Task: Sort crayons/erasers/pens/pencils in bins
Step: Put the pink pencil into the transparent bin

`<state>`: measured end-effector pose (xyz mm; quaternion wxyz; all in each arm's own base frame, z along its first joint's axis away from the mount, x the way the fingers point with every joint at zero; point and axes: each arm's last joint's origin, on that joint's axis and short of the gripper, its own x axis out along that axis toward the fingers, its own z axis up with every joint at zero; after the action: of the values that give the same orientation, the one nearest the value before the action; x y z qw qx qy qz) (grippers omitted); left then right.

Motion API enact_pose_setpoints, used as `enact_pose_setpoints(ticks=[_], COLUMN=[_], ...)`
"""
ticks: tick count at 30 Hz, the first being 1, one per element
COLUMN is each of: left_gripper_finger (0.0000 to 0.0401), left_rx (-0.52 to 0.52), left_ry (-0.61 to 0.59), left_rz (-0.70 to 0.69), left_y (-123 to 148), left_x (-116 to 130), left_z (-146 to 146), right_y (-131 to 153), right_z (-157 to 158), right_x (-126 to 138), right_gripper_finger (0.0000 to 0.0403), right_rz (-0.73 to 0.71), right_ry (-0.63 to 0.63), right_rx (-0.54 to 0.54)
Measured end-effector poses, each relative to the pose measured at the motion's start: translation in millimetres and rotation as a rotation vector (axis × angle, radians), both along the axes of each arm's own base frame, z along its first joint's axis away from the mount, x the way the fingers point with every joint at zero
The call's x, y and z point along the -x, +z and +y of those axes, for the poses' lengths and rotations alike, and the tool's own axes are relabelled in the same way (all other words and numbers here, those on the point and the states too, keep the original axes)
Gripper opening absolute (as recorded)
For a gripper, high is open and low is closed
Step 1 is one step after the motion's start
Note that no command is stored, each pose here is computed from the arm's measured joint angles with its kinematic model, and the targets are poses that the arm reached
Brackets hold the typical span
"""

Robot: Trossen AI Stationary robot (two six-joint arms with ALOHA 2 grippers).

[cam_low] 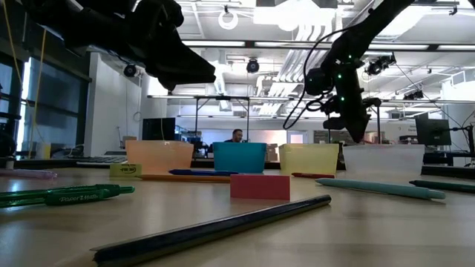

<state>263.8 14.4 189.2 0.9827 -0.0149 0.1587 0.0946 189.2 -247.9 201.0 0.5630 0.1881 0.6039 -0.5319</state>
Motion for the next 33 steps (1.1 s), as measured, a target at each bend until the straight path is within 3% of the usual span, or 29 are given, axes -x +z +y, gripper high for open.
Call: enact_pose_setpoints(ticks=[25, 33], left_gripper_finger=[0.0163, 0.0163], left_rx=[0.000, 0.000], left_ry=[0.000, 0.000], left_rz=[0.000, 0.000], left_y=[-0.1, -0.1], left_x=[0.0, 0.0], left_z=[0.0, 0.0], right_y=[-1.6, -1.3], right_z=[-7.5, -7.9], right_x=[2.2, 2.6], right_gripper_finger=[0.0007, 0.0073], right_rz=[-0.107, -0.095], right_ry=[-0.044, -0.055], right_rx=[-0.015, 0.002])
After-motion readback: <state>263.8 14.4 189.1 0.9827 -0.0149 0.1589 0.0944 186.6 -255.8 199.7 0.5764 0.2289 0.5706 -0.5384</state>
